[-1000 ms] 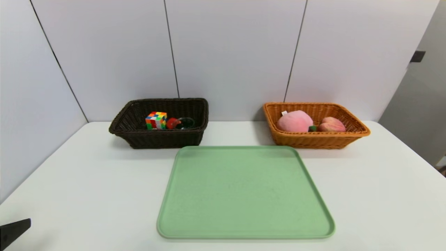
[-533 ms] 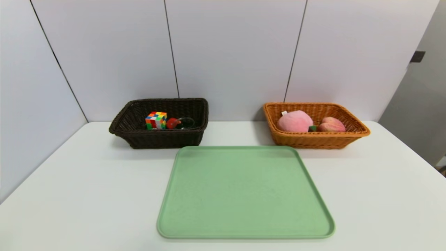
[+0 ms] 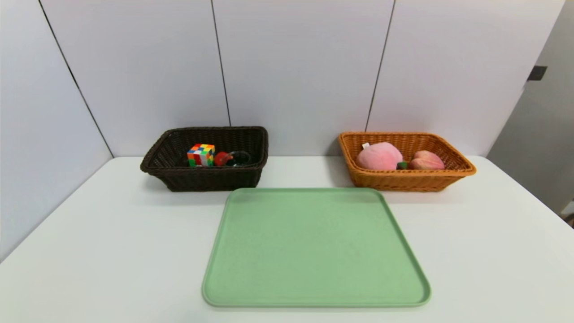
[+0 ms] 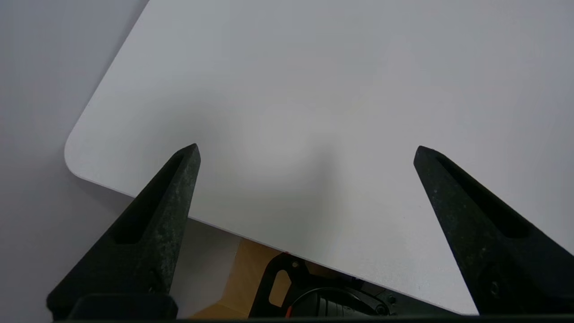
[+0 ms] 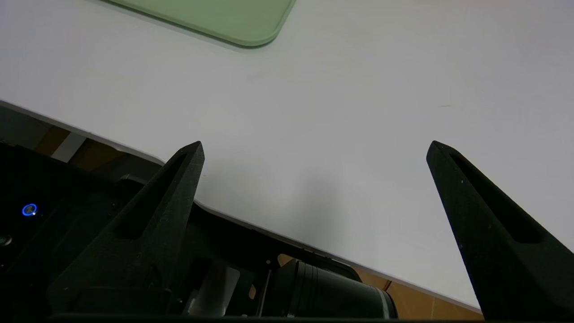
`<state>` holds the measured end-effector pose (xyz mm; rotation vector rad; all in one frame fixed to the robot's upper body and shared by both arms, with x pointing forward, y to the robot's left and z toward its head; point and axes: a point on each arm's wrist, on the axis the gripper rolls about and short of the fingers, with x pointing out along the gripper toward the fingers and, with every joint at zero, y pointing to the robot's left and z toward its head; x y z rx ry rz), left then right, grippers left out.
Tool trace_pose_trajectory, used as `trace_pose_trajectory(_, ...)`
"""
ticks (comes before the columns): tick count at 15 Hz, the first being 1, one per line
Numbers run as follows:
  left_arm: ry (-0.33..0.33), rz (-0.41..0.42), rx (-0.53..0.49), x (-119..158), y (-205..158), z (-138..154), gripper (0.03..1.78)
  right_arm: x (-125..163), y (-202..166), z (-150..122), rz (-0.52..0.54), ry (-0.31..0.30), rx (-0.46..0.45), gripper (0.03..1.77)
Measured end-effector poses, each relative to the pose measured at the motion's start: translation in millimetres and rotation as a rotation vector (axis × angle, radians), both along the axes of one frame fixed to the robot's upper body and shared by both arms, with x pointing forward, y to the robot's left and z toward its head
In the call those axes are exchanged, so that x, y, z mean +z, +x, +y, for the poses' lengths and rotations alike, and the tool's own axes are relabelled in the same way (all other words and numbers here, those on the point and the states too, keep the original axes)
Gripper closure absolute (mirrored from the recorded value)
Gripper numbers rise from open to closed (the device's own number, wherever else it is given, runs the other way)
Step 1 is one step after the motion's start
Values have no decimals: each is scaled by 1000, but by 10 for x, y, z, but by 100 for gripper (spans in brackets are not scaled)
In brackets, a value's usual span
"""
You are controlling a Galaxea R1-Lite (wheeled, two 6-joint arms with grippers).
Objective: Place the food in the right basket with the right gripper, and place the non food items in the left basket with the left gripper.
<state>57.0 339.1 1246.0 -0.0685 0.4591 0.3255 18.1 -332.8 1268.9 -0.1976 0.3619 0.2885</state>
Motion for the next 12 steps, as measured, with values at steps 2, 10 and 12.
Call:
trace_pose_trajectory(2,-10,-36,-12,-60,-49,-12,12,-56,-67,2,-40,1,-9,9)
trace_pose_trajectory(10,9,-268,-13,-228,143,-7,12,-338,5,-11,-232,7,-98,9)
trace_pose_trajectory(12,28,-334,-18,-306,213,-4,12,-426,174,-11,-313,10,-107,9)
